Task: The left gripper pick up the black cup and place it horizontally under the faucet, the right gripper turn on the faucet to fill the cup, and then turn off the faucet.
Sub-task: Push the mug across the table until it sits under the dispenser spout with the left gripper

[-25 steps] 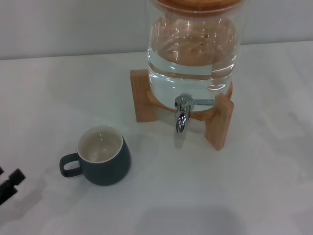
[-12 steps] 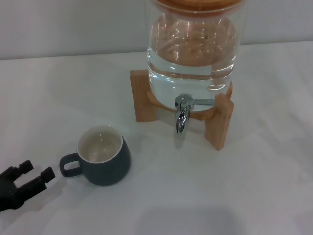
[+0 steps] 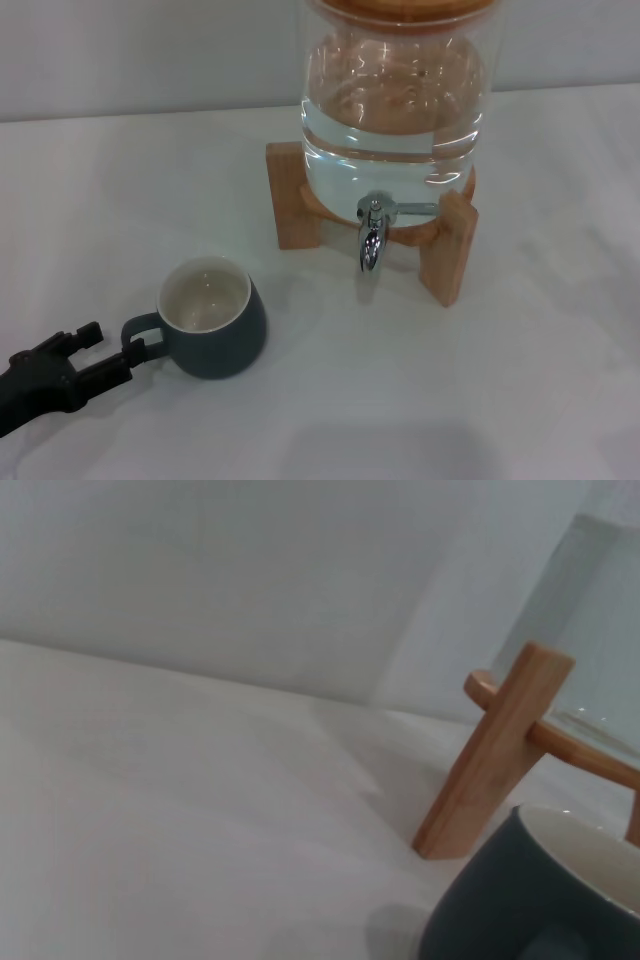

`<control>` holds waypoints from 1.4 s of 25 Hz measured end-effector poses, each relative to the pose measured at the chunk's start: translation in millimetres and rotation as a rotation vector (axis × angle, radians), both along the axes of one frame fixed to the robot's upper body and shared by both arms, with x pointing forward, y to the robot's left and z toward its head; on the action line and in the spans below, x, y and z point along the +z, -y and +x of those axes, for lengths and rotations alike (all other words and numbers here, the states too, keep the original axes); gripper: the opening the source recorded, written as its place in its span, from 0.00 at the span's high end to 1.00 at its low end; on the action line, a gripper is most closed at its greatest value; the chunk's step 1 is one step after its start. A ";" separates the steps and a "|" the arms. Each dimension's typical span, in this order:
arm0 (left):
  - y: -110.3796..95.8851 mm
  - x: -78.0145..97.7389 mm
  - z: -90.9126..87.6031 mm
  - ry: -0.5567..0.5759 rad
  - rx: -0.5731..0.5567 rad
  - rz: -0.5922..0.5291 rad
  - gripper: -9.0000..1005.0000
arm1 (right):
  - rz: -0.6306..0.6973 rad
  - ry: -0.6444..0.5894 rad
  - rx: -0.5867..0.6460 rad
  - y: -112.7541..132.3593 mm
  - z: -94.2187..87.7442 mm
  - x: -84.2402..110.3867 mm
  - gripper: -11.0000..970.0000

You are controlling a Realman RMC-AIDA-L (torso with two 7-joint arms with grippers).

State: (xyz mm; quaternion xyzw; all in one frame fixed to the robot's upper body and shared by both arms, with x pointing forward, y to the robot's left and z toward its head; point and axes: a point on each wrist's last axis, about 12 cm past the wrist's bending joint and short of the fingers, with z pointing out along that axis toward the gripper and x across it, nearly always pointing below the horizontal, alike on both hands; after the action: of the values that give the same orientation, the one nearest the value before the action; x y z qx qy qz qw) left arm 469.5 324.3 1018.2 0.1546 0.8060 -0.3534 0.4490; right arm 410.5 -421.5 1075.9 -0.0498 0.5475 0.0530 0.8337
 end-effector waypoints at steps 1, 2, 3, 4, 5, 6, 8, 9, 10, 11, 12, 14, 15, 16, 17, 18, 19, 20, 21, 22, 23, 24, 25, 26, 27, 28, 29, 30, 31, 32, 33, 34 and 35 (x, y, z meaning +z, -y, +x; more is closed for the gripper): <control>-0.2 -0.1 0.8 -0.001 0.003 0.003 0.13 | 0.000 0.001 -0.001 0.0 0.0 0.1 0.13; -0.4 -0.1 1.4 -0.001 0.007 0.004 0.13 | 0.001 0.002 -0.002 0.1 0.0 0.2 0.13; -0.4 -0.1 1.4 -0.001 0.007 0.004 0.14 | 0.001 0.004 -0.004 0.4 0.0 0.4 0.13; -0.8 -0.1 2.5 -0.003 0.013 0.007 0.14 | 0.002 0.005 -0.006 0.5 0.0 0.5 0.13; -1.5 0.4 5.2 -0.004 0.025 0.009 0.14 | 0.002 0.006 -0.007 0.7 -0.1 0.6 0.13; -1.9 0.9 6.5 -0.002 0.029 0.010 0.14 | 0.002 0.006 -0.007 0.7 -0.1 0.6 0.13; -2.3 2.3 9.5 0.006 0.035 0.013 0.14 | 0.002 0.008 -0.008 0.6 0.4 0.8 0.13; -2.3 2.7 10.5 0.008 0.037 0.014 0.15 | 0.002 0.008 -0.007 0.5 0.6 0.9 0.13; -2.3 3.2 11.7 0.012 0.040 0.015 0.15 | 0.002 0.008 -0.007 0.5 0.7 1.0 0.13; -2.2 3.8 13.4 0.016 0.043 0.017 0.15 | 0.003 0.009 -0.007 0.3 0.9 0.9 0.13; -1.3 4.9 16.9 0.025 0.042 0.025 0.15 | 0.003 0.009 -0.007 0.2 1.0 0.9 0.13; -0.6 5.6 19.1 0.031 0.040 0.030 0.16 | 0.004 0.008 -0.006 -0.1 1.0 0.7 0.13; 0.0 6.1 20.7 0.036 0.039 0.034 0.16 | 0.005 0.008 -0.006 -0.2 1.0 0.6 0.13; 0.8 6.7 22.7 0.041 0.037 0.039 0.16 | 0.006 0.008 -0.006 -0.4 1.1 0.5 0.13; 1.9 7.3 25.0 0.047 0.035 0.044 0.16 | 0.006 0.008 -0.006 -0.5 1.2 0.4 0.13; 2.6 7.3 26.6 0.050 0.035 0.048 0.16 | 0.007 0.008 -0.006 -0.6 1.3 0.4 0.13; 3.6 7.3 28.6 0.054 0.034 0.056 0.16 | 0.008 0.007 -0.006 -0.8 1.5 0.2 0.13; 4.2 7.0 29.7 0.058 0.033 0.062 0.17 | 0.009 0.006 -0.006 -0.9 1.6 0.0 0.13; 4.7 6.8 30.5 0.062 0.032 0.068 0.17 | 0.010 0.005 -0.006 -1.1 1.8 -0.2 0.13; 5.5 6.5 31.4 0.066 0.029 0.073 0.17 | 0.011 0.005 -0.006 -1.2 1.9 -0.4 0.13; 6.8 6.1 32.7 0.070 0.026 0.079 0.17 | 0.012 0.005 -0.006 -1.2 2.0 -0.4 0.13; 7.5 5.5 33.4 0.073 0.026 0.083 0.17 | 0.012 0.005 -0.006 -1.3 2.0 -0.5 0.13; 8.5 4.9 34.0 0.076 0.025 0.086 0.17 | 0.012 0.005 -0.006 -1.3 2.0 -0.5 0.13; 9.3 3.8 33.7 0.081 0.024 0.089 0.18 | 0.012 0.005 -0.006 -1.3 2.1 -0.4 0.13; 10.0 3.2 33.5 0.094 0.025 0.092 0.18 | 0.012 0.006 -0.005 -1.4 2.4 -0.3 0.13; 10.5 2.6 33.0 0.106 0.028 0.092 0.18 | 0.012 0.007 -0.004 -1.7 3.1 0.0 0.13; 10.6 2.3 32.6 0.116 0.031 0.093 0.18 | 0.012 0.007 -0.004 -1.7 3.1 0.0 0.13; 10.8 1.6 31.7 0.130 0.035 0.094 0.18 | 0.012 0.008 -0.003 -2.0 3.6 0.0 0.13; 10.8 1.0 30.8 0.142 0.037 0.097 0.19 | 0.013 0.007 -0.003 -2.2 3.8 -0.1 0.13; 11.0 0.8 30.4 0.152 0.038 0.099 0.19 | 0.013 0.006 -0.003 -2.2 4.0 -0.2 0.13; 11.0 0.5 29.9 0.161 0.038 0.102 0.19 | 0.014 0.005 -0.004 -2.2 4.4 -0.3 0.13; 10.7 0.5 29.9 0.167 0.039 0.105 0.19 | 0.014 0.004 -0.004 -2.3 5.3 -0.2 0.13; 10.4 0.2 29.9 0.172 0.040 0.109 0.19 | 0.014 0.004 -0.004 -2.4 5.6 -0.2 0.13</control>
State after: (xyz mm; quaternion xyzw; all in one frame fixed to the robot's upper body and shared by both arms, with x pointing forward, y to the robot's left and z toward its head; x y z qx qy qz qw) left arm 499.4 313.9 1018.5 0.1925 0.7855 -0.2852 0.5143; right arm 416.2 -419.1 1075.7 -0.0428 0.5454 0.0552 0.8353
